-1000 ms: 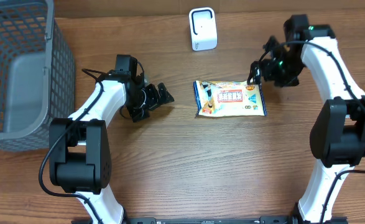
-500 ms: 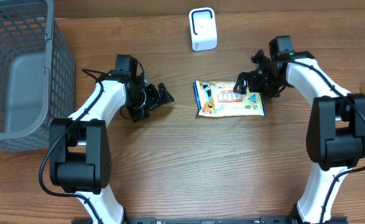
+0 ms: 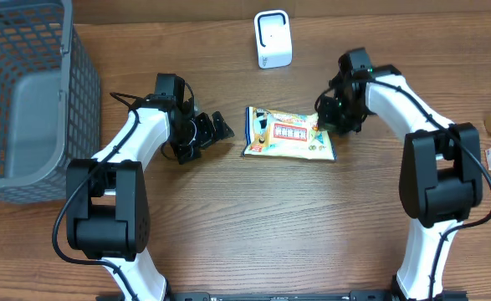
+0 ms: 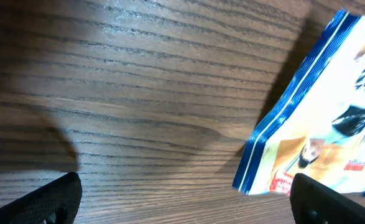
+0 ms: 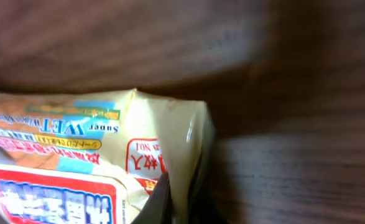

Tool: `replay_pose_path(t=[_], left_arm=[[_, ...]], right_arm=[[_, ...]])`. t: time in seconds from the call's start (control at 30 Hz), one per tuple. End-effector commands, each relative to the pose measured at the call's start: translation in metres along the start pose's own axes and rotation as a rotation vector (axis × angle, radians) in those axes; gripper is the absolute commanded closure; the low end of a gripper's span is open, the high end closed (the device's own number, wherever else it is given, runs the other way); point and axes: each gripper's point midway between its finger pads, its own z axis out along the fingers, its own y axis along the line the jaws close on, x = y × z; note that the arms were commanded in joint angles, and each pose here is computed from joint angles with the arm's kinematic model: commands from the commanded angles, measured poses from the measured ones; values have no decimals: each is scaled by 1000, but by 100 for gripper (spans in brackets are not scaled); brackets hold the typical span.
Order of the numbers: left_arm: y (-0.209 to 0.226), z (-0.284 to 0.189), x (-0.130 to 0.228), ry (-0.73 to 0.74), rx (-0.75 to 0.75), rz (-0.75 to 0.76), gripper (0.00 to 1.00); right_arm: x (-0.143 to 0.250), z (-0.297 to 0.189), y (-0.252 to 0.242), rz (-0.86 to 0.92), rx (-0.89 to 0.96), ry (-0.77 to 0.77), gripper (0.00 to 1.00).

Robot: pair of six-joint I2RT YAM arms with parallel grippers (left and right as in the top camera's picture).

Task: Scan the item barcode
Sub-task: 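Lift the yellow bag upright with the right gripper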

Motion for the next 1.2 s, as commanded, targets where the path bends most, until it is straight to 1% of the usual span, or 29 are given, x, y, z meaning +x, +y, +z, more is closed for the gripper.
replay_pose_path(t=[0.0, 0.07, 0.1, 0.13, 0.17, 0.2, 0.23, 0.33, 0.43, 0.47, 0.53, 0.57, 0.6, 0.67, 0.73, 0.8, 0.83, 0.93, 0.97, 1.03, 1.1, 1.17], left_arm=[[-11, -11, -5, -36, 13, 35, 0], [-11, -11, -5, -35, 13, 35, 0], [-11, -11, -5, -36, 13, 35, 0], [-11, -11, -5, -35, 13, 35, 0], [-11, -11, -5, -35, 13, 35, 0], [-11, -11, -5, -35, 13, 35, 0], [-10, -11, -5, -36, 13, 35, 0], [-11, -11, -5, -36, 13, 35, 0], [-11, -11, -5, -36, 13, 35, 0], [-11, -11, -5, -36, 13, 35, 0], [-11, -11, -5, -35, 13, 35, 0], [-11, -11, -5, -36, 13, 35, 0], [-11, -11, -5, -36, 13, 35, 0], [-10, -11, -5, -36, 13, 35, 0], [-11, -11, -5, -36, 13, 35, 0], [-11, -11, -5, -36, 13, 35, 0], [-11, -11, -5, -36, 13, 35, 0], [-11, -11, -5, -36, 13, 35, 0], [-11, -11, -5, -36, 13, 35, 0], [-11, -11, -5, -36, 13, 35, 0], [-11, -11, -5, -36, 13, 35, 0], [-10, -11, -5, -36, 13, 35, 0]], right_arm=[[-50, -50, 28, -38, -4, -169, 96], [-65, -74, 28, -43, 47, -234, 96], [-71, -84, 24, -46, 93, -263, 88], [-71, -87, 22, -45, 110, -266, 75], [-69, -89, 15, -37, 146, -263, 52], [-67, -89, 13, -34, 157, -254, 50], [-58, -87, 9, -21, 174, -220, 34], [-54, -86, 10, -19, 168, -202, 34], [-52, -83, 30, -15, 80, -191, 28], [-55, -82, 44, -23, 20, -201, 27], [-64, -81, 59, 18, -21, -249, 28], [-71, -77, 69, 39, -49, -284, 29], [-78, -71, 81, 67, -75, -325, 33], [-82, -56, 85, 132, -64, -360, 38], [-83, -38, 91, 141, -59, -377, 39], [-80, -19, 98, 121, -59, -364, 39], [-78, -10, 100, 115, -53, -352, 41], [-63, 29, 89, 112, 36, -292, 64], [-62, 32, 84, 115, 56, -287, 66], [-54, 34, 68, 129, 136, -269, 71], [-45, 33, 60, 112, 177, -236, 72], [-26, 33, 44, 91, 241, -154, 72]])
